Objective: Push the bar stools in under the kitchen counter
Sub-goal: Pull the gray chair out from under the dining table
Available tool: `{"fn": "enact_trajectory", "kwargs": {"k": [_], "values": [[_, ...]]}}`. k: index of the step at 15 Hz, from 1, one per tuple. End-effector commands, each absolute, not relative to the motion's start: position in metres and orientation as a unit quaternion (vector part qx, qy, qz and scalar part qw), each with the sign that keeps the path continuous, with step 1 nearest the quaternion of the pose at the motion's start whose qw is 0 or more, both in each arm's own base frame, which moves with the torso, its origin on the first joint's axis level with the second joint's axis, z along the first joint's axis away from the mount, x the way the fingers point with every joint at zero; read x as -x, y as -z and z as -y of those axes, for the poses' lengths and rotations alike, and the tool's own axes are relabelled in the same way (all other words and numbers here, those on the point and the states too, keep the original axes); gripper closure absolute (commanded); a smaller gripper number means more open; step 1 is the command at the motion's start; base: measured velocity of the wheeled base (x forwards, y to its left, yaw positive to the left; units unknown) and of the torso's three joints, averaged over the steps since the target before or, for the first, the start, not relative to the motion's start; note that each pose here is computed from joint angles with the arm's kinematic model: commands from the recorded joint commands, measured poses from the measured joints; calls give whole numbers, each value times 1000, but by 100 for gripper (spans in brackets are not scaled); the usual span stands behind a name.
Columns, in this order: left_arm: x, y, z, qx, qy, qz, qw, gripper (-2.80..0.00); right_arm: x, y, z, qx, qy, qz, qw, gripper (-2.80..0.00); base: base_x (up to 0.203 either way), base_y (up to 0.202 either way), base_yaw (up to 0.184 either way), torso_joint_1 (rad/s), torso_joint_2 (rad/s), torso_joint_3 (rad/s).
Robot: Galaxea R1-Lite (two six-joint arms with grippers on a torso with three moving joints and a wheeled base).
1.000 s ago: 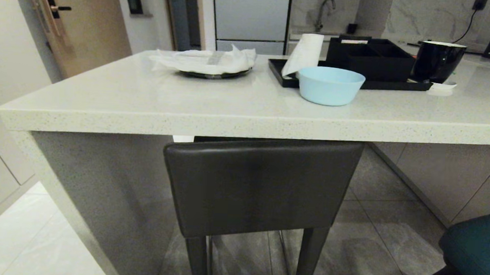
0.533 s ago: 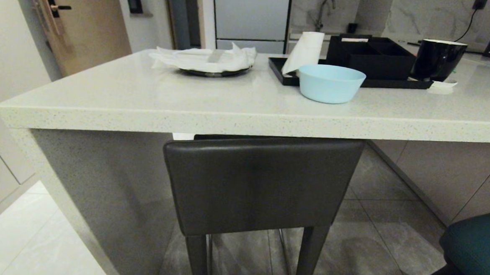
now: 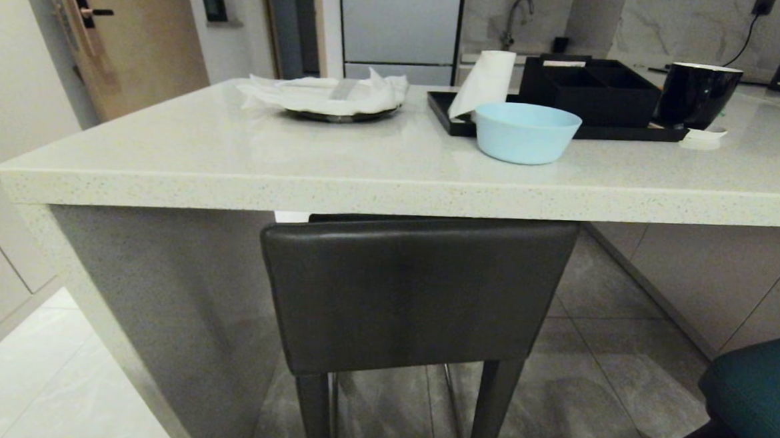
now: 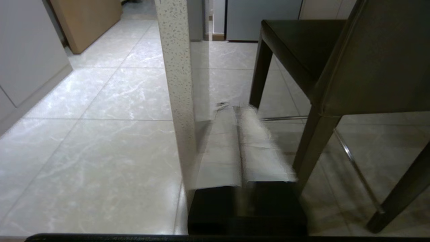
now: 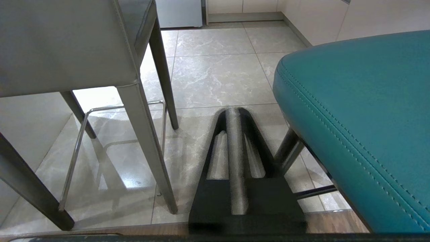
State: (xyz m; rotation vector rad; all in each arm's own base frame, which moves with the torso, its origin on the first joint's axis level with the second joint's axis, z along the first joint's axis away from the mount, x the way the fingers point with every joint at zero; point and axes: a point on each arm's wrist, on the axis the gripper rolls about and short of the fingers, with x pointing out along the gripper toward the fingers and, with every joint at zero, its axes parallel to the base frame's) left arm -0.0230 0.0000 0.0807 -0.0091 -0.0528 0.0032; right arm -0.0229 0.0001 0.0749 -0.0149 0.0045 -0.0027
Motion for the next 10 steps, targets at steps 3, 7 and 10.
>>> {"fn": "enact_trajectory", "kwargs": {"k": [3, 7, 10], "values": [[22, -76, 0, 5, -3, 17, 1000, -280, 23, -75, 0, 7, 0, -3, 1000, -280, 0, 0, 0, 0, 0, 0], [22, -76, 0, 7, -2, 17, 1000, -280, 23, -75, 0, 7, 0, -3, 1000, -280, 0, 0, 0, 0, 0, 0], [22, -76, 0, 6, -2, 18, 1000, -280, 23, -75, 0, 6, 0, -2, 1000, -280, 0, 0, 0, 0, 0, 0]]}}
